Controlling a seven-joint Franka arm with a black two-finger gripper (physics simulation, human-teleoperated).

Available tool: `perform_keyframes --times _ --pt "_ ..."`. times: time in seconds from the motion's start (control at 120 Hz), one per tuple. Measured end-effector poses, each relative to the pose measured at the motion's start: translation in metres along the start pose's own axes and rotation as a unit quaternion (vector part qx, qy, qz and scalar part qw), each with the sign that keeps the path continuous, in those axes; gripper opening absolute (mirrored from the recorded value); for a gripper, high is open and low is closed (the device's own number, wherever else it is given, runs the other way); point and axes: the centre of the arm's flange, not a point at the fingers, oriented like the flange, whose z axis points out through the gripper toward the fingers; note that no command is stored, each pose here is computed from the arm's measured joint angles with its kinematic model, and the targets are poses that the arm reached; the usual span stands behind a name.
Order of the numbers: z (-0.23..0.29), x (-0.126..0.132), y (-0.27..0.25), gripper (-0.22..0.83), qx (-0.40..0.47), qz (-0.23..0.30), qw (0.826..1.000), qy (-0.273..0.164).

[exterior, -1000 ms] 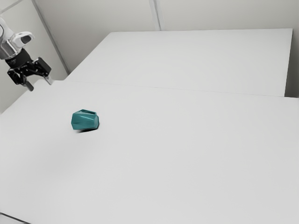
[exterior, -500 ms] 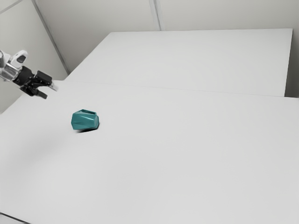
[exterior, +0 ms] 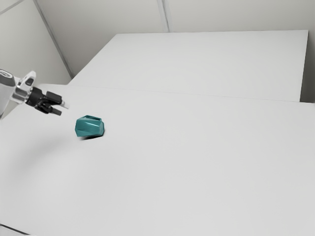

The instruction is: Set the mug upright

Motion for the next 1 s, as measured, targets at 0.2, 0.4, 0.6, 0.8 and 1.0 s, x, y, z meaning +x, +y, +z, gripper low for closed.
perform_keyframes --times 0.2,0.4,0.6,0.8,1.0 --pt "0.019 -0.005 -0.017 0.62 -0.015 -0.008 1.0 -0.003" --pt "0.035 -0.007 -0.03 0.62 -0.023 -0.014 1.0 -0.01" --pt "0.051 -0.012 -0.041 0.62 -0.033 -0.023 0.999 -0.013" --pt "0.064 -0.013 -0.044 0.62 -0.041 -0.027 0.999 -0.015" --pt "0.074 -0.011 -0.041 0.62 -0.06 -0.032 0.998 -0.005"
